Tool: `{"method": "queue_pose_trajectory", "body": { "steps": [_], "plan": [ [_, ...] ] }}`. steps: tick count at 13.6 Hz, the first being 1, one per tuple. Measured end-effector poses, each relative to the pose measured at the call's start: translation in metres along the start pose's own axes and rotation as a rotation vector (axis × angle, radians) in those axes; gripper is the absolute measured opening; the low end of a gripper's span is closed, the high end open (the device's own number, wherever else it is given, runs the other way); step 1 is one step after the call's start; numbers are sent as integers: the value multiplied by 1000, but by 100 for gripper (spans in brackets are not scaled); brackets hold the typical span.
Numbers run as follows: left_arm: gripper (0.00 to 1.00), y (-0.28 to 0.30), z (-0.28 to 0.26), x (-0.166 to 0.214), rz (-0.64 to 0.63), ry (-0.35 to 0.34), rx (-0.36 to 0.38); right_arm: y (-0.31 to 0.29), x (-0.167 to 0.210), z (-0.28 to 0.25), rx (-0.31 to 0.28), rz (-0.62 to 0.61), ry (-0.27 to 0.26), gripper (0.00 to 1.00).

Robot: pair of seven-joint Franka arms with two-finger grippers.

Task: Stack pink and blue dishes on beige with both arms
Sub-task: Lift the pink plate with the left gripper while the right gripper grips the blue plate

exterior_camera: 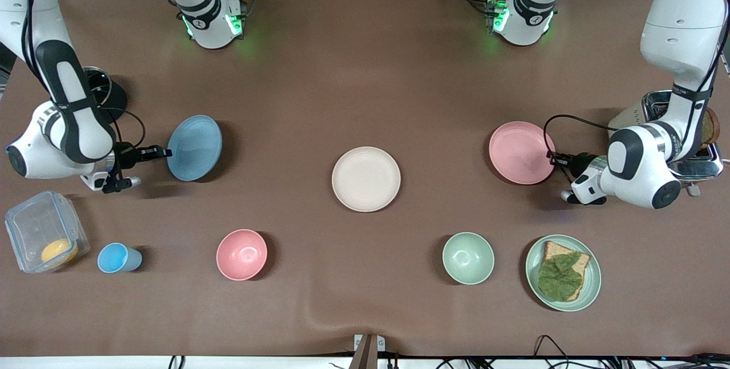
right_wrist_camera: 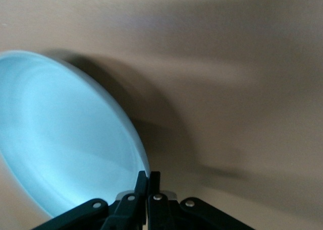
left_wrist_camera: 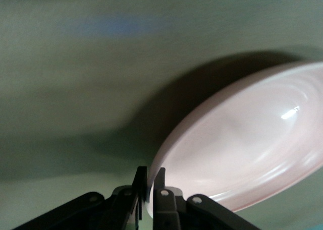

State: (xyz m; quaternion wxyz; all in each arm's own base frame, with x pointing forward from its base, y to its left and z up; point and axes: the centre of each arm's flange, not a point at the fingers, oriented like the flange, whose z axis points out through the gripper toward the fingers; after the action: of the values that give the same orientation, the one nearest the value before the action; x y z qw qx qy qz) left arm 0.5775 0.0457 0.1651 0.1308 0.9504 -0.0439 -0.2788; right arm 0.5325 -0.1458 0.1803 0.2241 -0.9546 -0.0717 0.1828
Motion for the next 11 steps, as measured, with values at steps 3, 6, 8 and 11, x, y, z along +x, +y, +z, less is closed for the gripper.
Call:
{"method": "queue_pose_trajectory", "body": {
  "steps": [3,6,8,11],
  "plan": [
    [6,55,-40,3,76,23,-27,-11,9,-34,24,-6,-15,2],
    [6,132,-88,2,71,71,-76,-19,14,-55,30,25,-18,2],
    [6,188,-106,2,23,94,-99,-21,16,-60,29,31,-17,2],
    [6,270,-101,3,-34,97,-83,-22,17,-61,29,34,-19,2]
  ]
}}
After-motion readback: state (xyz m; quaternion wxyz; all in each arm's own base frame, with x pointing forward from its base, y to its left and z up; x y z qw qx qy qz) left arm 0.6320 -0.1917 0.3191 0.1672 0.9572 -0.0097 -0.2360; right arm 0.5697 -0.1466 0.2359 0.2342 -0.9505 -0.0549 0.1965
